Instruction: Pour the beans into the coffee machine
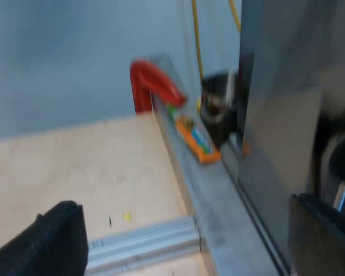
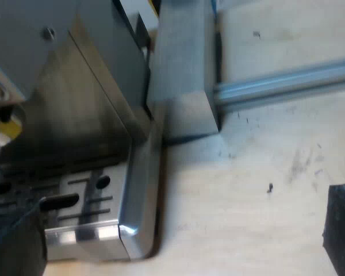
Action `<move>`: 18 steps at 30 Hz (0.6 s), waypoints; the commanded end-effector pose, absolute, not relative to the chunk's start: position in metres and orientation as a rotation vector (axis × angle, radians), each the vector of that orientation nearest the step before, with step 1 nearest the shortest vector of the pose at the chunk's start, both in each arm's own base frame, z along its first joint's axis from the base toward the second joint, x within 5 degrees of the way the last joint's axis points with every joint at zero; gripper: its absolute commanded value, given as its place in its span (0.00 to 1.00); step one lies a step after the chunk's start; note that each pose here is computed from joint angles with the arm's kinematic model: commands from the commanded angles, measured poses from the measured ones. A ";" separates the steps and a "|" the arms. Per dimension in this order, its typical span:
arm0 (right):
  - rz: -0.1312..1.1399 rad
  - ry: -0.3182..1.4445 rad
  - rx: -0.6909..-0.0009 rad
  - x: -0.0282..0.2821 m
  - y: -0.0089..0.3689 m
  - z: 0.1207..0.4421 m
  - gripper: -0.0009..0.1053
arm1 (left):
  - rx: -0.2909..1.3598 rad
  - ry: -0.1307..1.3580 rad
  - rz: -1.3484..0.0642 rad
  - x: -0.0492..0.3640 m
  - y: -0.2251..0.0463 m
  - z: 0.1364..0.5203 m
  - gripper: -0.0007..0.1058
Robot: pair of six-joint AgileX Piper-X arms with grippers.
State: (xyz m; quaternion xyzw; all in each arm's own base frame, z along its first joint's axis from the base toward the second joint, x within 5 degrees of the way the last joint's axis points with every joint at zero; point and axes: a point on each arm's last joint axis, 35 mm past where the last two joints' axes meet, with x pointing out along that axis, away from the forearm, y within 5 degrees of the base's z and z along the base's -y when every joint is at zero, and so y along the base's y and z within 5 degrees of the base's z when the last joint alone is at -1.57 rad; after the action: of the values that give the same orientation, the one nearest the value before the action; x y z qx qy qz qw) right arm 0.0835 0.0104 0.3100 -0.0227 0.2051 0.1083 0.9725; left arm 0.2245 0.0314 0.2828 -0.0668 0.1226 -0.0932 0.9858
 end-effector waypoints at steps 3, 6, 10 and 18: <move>0.233 0.326 -0.046 0.082 0.011 0.326 0.98 | -0.129 0.200 -0.192 0.201 0.027 0.315 0.69; 0.233 0.312 -0.047 0.080 0.011 0.331 0.98 | -0.124 0.183 -0.193 0.194 0.026 0.322 0.69; 0.232 0.280 -0.048 0.077 0.011 0.342 0.98 | -0.128 0.119 -0.194 0.171 0.021 0.341 0.69; 0.232 0.240 -0.050 0.072 0.010 0.355 0.98 | -0.155 0.070 -0.195 0.126 0.012 0.357 0.69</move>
State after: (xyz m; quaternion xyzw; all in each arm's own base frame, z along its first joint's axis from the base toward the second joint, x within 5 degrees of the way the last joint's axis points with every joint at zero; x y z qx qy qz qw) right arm 0.0743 0.0099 0.3491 -0.0259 0.1343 0.1079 0.9847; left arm 0.1299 0.0124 0.3516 -0.0728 0.0430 -0.0949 0.9919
